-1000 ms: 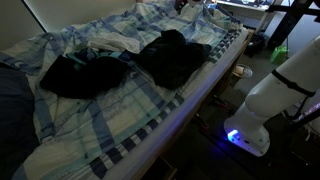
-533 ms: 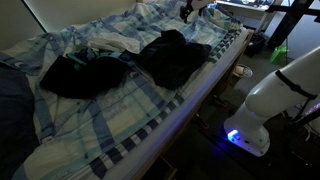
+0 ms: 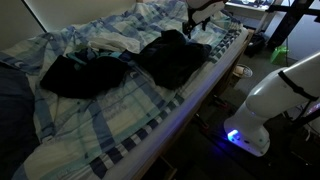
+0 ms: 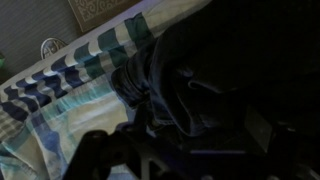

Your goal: Fold the pair of pants

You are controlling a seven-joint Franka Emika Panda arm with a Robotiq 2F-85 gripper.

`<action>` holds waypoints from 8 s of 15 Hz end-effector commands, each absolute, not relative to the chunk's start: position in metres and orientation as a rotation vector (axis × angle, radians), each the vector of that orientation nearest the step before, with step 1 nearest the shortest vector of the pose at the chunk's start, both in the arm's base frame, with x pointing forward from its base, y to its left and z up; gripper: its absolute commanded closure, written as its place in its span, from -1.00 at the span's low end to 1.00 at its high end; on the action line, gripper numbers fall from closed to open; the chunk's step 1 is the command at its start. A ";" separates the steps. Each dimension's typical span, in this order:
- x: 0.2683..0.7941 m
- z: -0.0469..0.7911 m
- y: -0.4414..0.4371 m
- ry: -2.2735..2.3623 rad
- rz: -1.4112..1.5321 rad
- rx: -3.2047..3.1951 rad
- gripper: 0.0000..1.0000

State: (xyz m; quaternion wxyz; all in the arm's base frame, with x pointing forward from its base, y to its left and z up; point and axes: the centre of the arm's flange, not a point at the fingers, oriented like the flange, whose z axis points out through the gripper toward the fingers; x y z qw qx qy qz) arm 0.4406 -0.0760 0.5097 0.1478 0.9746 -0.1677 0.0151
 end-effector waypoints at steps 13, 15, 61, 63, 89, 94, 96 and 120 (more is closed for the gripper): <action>0.425 0.499 -0.028 -0.519 0.061 2.851 -1.00; 0.423 0.494 -0.005 -0.612 0.052 2.838 -1.00; 0.355 0.331 0.031 -2.090 0.063 2.387 -0.35; 0.355 0.329 0.030 -2.087 0.062 2.385 -0.50; 0.353 0.398 0.062 -2.068 0.285 2.353 0.99; 0.352 0.450 0.085 -1.933 0.405 2.389 0.99; 0.351 0.453 0.097 -1.887 0.433 2.413 0.99; 0.403 0.457 0.100 -1.718 0.409 2.397 0.99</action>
